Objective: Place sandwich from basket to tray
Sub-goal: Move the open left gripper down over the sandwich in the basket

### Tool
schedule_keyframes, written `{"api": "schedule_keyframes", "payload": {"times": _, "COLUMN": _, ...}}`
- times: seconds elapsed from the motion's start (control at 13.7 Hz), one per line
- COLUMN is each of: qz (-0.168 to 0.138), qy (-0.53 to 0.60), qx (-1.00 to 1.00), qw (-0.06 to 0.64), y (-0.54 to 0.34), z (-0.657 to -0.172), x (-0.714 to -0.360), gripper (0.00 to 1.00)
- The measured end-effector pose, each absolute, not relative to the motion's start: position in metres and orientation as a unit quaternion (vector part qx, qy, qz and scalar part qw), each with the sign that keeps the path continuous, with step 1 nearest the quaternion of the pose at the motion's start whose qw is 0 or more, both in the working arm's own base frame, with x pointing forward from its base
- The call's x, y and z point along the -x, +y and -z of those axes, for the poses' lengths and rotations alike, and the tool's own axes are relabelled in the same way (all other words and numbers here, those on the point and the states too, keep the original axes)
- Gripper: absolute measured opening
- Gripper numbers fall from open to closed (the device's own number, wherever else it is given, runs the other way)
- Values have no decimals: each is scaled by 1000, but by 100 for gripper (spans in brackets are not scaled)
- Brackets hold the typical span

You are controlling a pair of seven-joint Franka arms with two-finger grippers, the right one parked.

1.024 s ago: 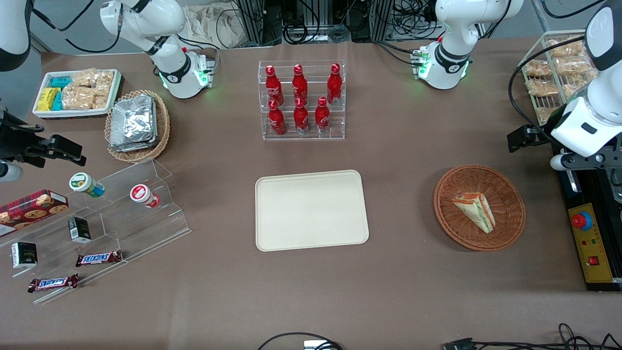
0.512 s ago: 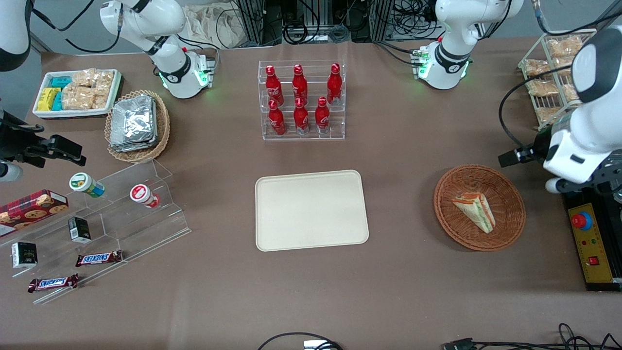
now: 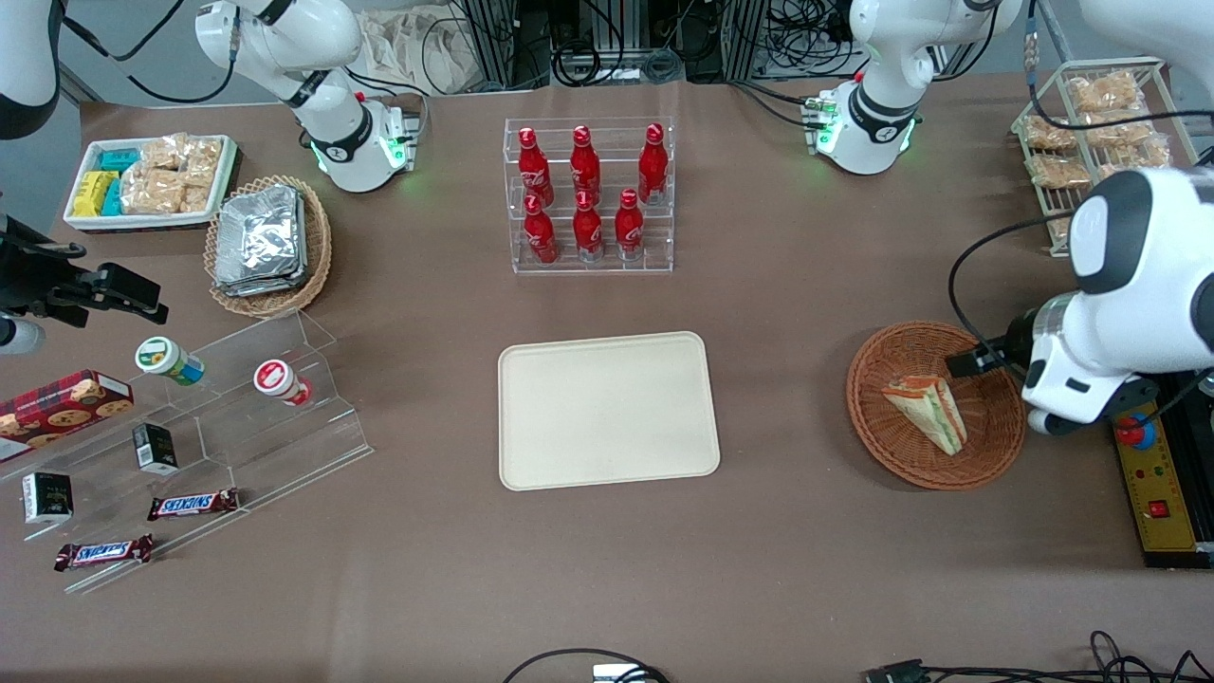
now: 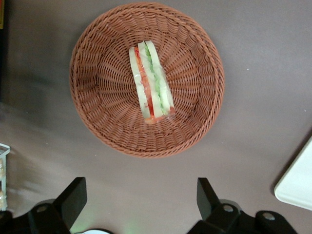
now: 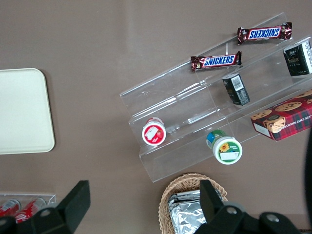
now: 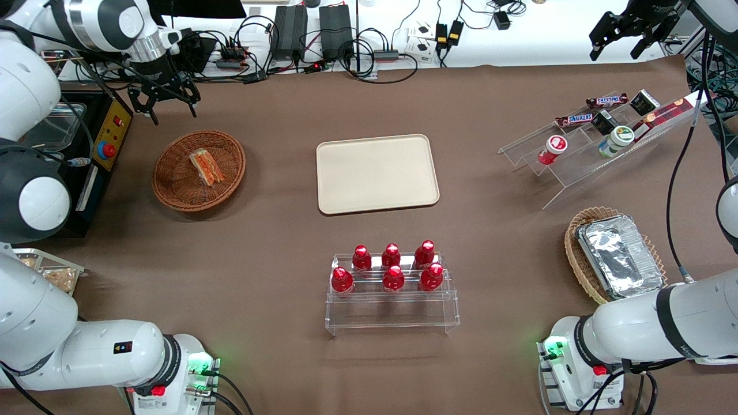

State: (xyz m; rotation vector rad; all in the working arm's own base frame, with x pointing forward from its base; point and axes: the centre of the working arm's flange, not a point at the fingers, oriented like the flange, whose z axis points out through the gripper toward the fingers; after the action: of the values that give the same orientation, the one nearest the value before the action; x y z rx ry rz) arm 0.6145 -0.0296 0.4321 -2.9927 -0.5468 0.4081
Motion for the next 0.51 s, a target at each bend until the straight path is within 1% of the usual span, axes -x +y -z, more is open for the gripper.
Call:
{"api": "schedule_keyframes", "payload": {"times": 0.29, "qz": -145, "qy": -199, "qx": 969, "qw": 32, "y": -3, "z": -384, "x": -629, "gripper": 100}}
{"api": "schedule_keyframes", "payload": {"times": 0.51, "qz": -150, "qy": -199, "qx": 968, "qw": 29, "y": -3, "z": -349, "x": -637, "gripper": 100}}
